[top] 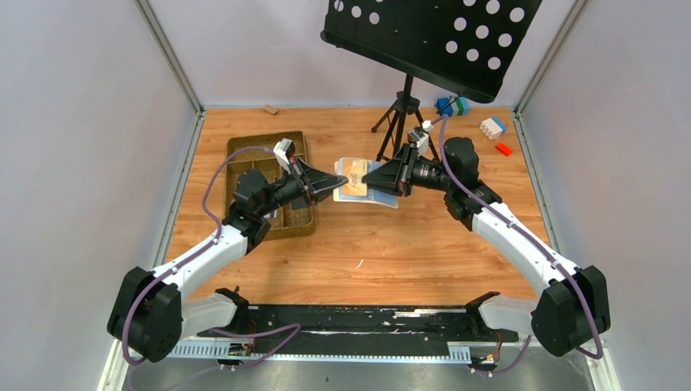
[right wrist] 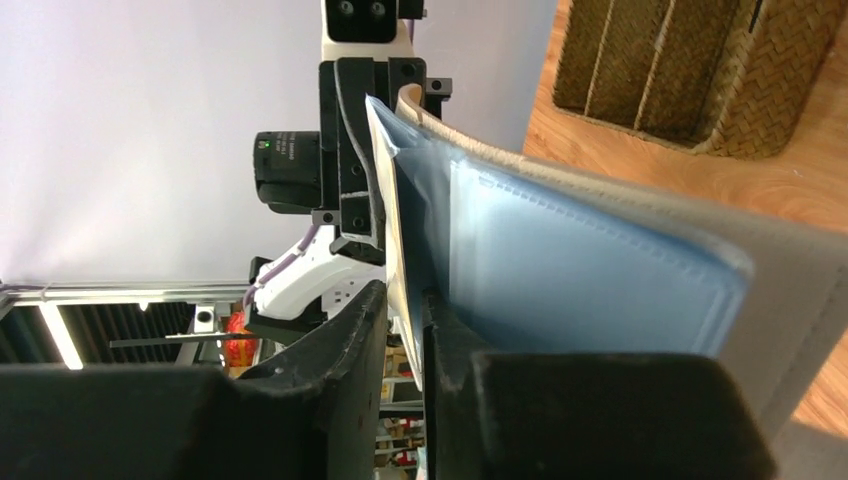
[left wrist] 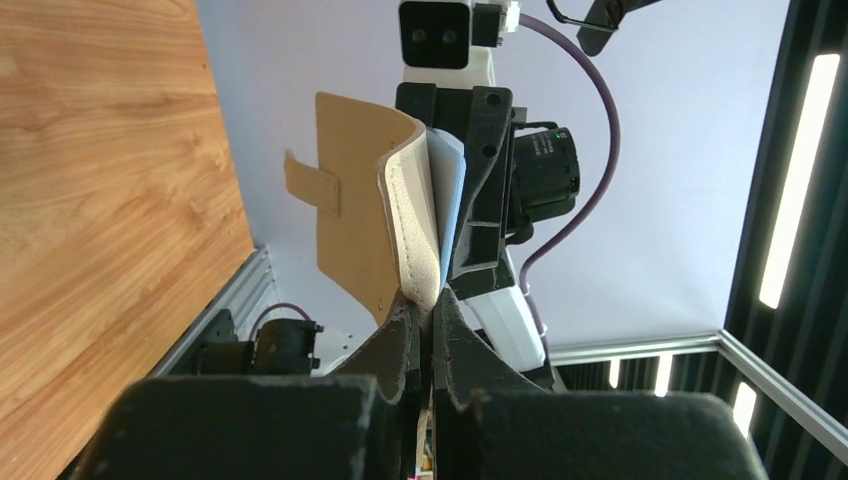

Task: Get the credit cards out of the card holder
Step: Remove the credit card from the card holder.

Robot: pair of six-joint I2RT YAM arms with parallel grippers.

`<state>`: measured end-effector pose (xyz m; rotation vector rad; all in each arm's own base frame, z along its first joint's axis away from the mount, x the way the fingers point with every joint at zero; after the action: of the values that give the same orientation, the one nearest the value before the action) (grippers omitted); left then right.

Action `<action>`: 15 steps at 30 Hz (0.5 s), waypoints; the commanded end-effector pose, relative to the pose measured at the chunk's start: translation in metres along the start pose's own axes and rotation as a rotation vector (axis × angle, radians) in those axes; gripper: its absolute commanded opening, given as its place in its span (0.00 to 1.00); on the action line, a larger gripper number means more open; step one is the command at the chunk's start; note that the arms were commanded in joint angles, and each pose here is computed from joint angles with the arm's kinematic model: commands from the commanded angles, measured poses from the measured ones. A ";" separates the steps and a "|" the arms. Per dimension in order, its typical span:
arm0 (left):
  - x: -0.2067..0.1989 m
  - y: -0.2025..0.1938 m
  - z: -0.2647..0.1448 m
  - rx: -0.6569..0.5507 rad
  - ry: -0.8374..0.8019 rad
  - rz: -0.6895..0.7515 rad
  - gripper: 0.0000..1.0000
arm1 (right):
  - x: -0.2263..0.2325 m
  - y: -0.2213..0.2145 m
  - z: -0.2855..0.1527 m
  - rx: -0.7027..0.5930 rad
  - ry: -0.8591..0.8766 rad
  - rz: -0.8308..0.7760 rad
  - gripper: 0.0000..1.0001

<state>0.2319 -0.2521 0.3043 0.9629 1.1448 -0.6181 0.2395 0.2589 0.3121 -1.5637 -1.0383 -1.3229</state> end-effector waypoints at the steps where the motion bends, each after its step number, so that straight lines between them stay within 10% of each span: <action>1: -0.030 0.003 -0.006 -0.021 -0.111 0.045 0.00 | 0.026 0.000 -0.007 -0.029 0.104 -0.057 0.17; 15: -0.033 0.005 -0.007 -0.043 -0.148 0.019 0.00 | 0.023 0.001 -0.012 -0.038 0.108 -0.047 0.06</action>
<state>0.2284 -0.2499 0.3131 0.9140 1.1089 -0.6511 0.2395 0.2506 0.3226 -1.5330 -0.9874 -1.3904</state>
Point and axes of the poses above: each gripper's point midway between its finger pads, its own z axis out along the fingers, its own x axis along the line the jaws close on, y = z × x, the point moved 3 cm from there along -z, back along the fingers, and after that the axes turned 15 degrees about z, right-handed, at the moved point
